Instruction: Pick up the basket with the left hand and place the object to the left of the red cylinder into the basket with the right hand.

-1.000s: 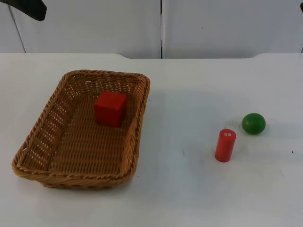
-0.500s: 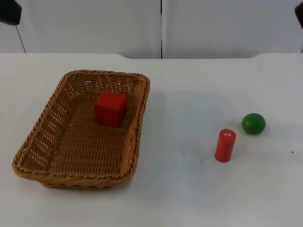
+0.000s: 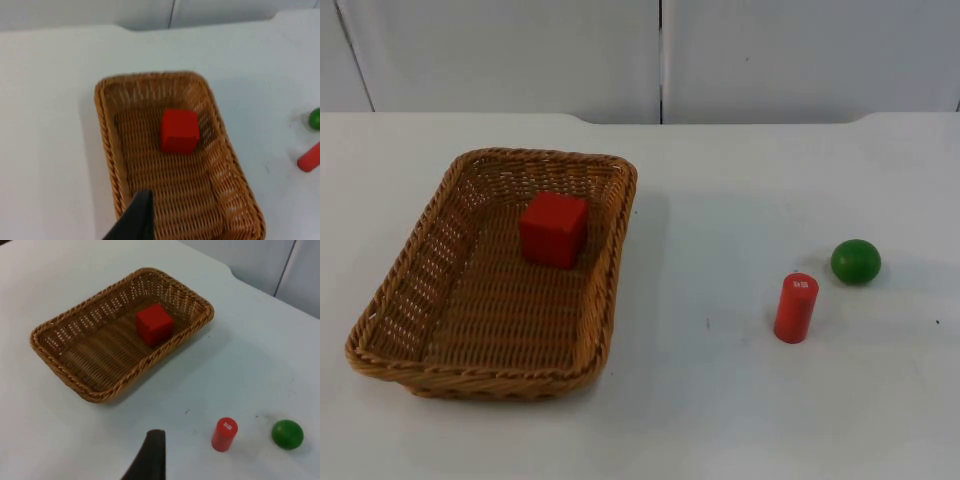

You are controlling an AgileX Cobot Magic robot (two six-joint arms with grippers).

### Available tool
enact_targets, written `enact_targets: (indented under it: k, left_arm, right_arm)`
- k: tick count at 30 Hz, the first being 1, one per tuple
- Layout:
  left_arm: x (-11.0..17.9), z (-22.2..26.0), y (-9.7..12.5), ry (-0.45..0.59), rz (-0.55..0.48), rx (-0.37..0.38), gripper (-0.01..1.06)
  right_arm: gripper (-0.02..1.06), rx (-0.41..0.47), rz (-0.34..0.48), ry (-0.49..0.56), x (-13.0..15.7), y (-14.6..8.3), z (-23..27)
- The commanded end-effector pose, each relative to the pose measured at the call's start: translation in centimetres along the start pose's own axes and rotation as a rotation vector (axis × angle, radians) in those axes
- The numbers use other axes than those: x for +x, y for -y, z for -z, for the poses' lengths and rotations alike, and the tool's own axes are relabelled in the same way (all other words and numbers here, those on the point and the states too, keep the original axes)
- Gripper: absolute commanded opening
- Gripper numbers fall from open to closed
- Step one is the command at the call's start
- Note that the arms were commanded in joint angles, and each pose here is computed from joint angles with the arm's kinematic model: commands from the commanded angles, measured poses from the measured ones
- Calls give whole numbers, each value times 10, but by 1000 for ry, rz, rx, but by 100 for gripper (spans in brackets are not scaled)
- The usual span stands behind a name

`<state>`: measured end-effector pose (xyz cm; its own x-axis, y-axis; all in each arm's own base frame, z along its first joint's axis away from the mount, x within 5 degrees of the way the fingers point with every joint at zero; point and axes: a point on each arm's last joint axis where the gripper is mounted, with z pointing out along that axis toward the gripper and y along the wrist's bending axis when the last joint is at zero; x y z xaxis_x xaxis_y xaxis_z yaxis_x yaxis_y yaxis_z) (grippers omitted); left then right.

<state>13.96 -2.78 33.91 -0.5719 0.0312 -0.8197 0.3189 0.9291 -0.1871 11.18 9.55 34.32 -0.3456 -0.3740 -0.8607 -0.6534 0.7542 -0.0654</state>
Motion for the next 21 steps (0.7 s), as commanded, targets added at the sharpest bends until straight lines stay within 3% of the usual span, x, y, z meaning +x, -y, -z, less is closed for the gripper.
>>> enact_targets:
  k: [1, 9, 14, 21]
  left_arm:
    - [2, 14, 6, 58, -3, -7, 105]
    - [12, 53, 21, 190, -44, -64, 105]
    - [30, 79, 26, 260, -69, -167, 105]
    - [66, 82, 24, 257, -25, -229, 105]
  right_arm:
    - [84, 1, -15, 33, 5, 0, 8]
    - [84, 4, -25, 37, 26, 1, 22]
    - [84, 8, -24, 45, 42, 1, 31]
    - [84, 10, -27, 91, 54, 1, 43]
